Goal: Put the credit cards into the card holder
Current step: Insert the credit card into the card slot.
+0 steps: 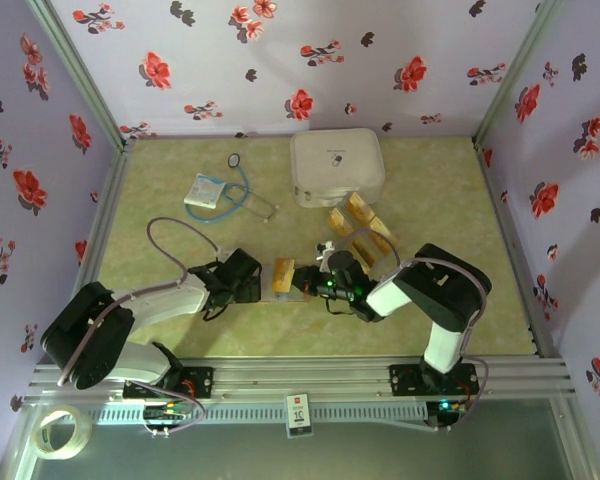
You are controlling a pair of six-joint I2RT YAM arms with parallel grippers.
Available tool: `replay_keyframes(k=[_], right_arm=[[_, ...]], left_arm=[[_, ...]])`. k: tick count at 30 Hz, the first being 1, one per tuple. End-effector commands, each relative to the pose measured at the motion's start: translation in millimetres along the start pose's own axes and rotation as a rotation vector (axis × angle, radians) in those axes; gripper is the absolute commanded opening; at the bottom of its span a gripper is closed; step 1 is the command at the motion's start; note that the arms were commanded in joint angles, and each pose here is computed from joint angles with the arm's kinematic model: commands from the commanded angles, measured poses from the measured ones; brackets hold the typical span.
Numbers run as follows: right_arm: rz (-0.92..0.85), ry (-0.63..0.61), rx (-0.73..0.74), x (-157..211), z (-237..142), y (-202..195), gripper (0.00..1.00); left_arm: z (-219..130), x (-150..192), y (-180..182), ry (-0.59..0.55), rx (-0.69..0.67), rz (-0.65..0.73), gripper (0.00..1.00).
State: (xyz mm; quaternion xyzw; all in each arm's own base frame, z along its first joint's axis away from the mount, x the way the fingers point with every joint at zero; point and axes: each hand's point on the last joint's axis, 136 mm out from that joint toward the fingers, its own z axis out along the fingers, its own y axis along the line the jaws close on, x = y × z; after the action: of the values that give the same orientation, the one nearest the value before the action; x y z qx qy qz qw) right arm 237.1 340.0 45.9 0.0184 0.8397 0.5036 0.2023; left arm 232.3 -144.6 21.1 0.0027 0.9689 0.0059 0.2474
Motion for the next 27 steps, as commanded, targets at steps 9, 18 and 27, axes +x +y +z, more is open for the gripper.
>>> replay_keyframes(k=[9, 18, 27], right_arm=[[0.026, 0.036, 0.006, 19.1, 1.1, -10.7, 0.00], [0.049, 0.033, 0.010, 24.6, -0.8, -18.2, 0.00], [0.060, 0.039, 0.015, 29.1, -2.2, -21.9, 0.00]], left_arm=[[4.0, 12.6, 10.9, 0.020, -0.046, 0.011, 1.00], [4.0, 12.3, 10.9, 0.020, -0.046, 0.010, 1.00], [4.0, 12.2, 10.8, 0.017, -0.045, 0.011, 1.00]])
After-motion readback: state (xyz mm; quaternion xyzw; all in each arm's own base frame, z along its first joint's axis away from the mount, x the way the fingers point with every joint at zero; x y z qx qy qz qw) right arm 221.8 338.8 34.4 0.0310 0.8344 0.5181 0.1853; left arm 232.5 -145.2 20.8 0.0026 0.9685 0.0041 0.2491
